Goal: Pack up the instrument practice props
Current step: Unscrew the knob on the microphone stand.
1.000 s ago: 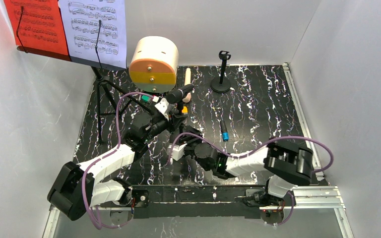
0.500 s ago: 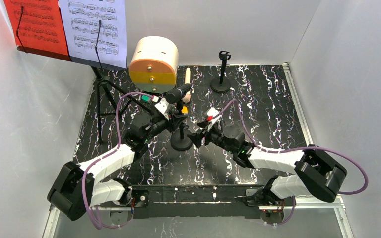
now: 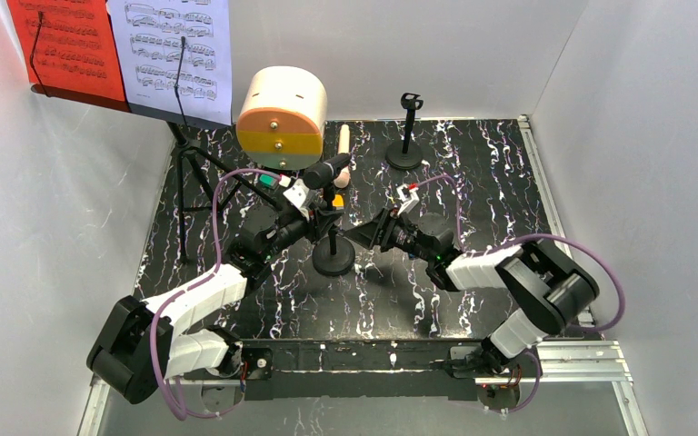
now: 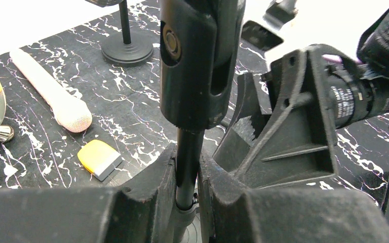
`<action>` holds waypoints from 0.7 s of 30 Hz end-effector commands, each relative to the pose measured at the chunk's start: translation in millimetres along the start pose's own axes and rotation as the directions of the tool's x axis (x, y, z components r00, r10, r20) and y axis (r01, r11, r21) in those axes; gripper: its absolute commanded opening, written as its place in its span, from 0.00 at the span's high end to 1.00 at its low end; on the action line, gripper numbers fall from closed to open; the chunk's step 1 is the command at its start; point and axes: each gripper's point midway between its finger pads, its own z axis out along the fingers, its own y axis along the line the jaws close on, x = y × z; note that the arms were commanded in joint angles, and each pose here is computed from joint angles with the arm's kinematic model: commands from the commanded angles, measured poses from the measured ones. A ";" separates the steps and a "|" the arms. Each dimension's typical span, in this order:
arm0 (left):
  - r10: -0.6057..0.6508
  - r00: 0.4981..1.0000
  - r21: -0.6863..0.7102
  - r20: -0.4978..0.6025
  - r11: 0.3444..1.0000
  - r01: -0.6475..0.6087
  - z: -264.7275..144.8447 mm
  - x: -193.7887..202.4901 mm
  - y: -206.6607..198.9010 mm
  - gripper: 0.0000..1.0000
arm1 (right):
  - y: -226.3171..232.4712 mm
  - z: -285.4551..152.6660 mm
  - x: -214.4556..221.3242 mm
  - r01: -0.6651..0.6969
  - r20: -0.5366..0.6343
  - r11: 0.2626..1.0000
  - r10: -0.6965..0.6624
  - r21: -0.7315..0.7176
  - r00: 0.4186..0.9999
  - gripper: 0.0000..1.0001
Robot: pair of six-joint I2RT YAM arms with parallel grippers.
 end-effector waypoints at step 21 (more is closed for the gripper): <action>-0.059 0.991 -0.009 -0.117 0.998 0.059 -3.3 31.0 -0.6 1.00 | 47.8 13.2 -17.6 -0.195 -0.073 0.935 0.181 -0.296 0.981 0.43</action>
